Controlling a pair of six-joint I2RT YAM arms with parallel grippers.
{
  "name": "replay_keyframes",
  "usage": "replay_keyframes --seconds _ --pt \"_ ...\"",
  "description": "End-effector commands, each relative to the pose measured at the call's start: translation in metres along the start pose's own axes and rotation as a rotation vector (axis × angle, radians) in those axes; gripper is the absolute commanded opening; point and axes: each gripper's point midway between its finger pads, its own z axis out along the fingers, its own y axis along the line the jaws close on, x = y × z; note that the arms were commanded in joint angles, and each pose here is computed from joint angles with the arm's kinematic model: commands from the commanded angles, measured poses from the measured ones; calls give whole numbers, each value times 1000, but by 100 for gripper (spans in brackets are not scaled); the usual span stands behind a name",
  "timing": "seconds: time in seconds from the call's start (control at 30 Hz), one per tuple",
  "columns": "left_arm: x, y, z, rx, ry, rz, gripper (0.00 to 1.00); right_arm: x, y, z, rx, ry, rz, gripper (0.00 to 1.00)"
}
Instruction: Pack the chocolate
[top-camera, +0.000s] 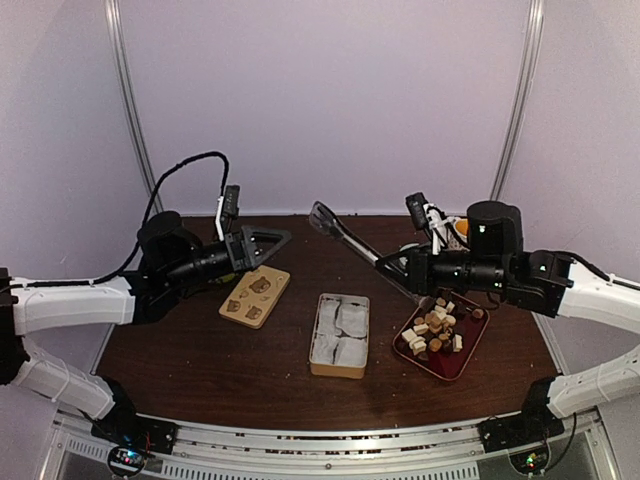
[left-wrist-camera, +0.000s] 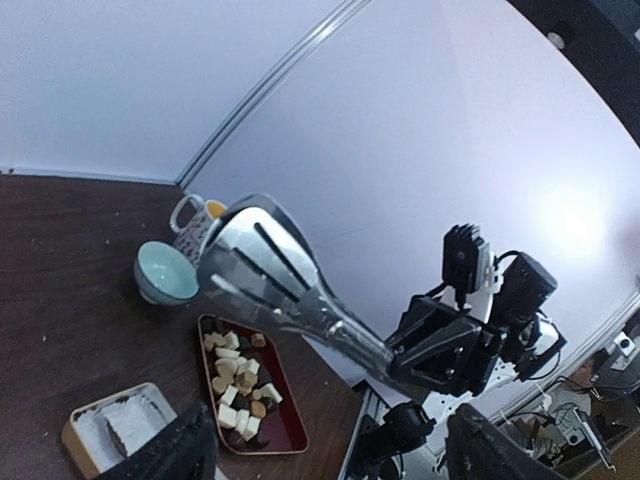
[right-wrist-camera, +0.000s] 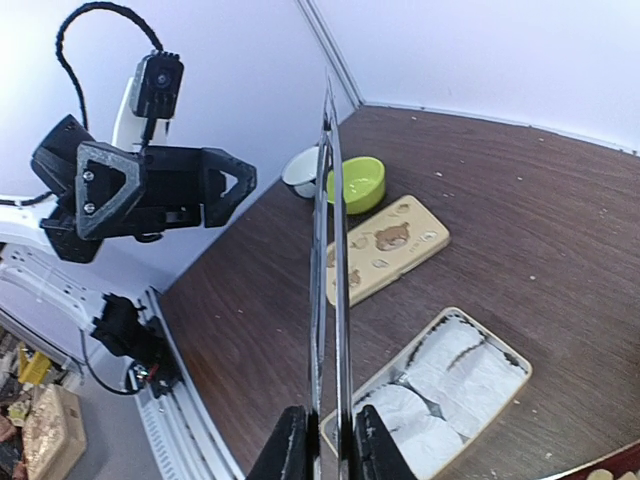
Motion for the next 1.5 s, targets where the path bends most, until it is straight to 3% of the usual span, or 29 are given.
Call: replay_keyframes --seconds 0.0,0.13,0.27,0.57,0.77,1.2,1.33,1.47 --pt "-30 -55 16 190 -59 44 80 -49 49 -18 -222 -152 64 13" --pt "-34 -61 26 211 -59 35 78 -59 64 -22 -304 -184 96 13" --pt "-34 -63 34 214 -49 25 70 -66 76 -26 -360 -210 111 13" --pt "-39 -80 38 269 -62 59 68 -60 90 -16 -419 -168 132 13" --pt "-44 -92 33 323 -91 72 47 -54 94 -12 -445 -148 143 13" --pt "-54 -107 30 372 -115 81 11 -42 97 -2 -482 -110 163 19" --pt "-53 -104 31 347 -104 83 7 -37 96 4 -471 -87 152 22" --pt "-54 -103 29 333 -109 85 6 -31 93 9 -448 -62 136 33"
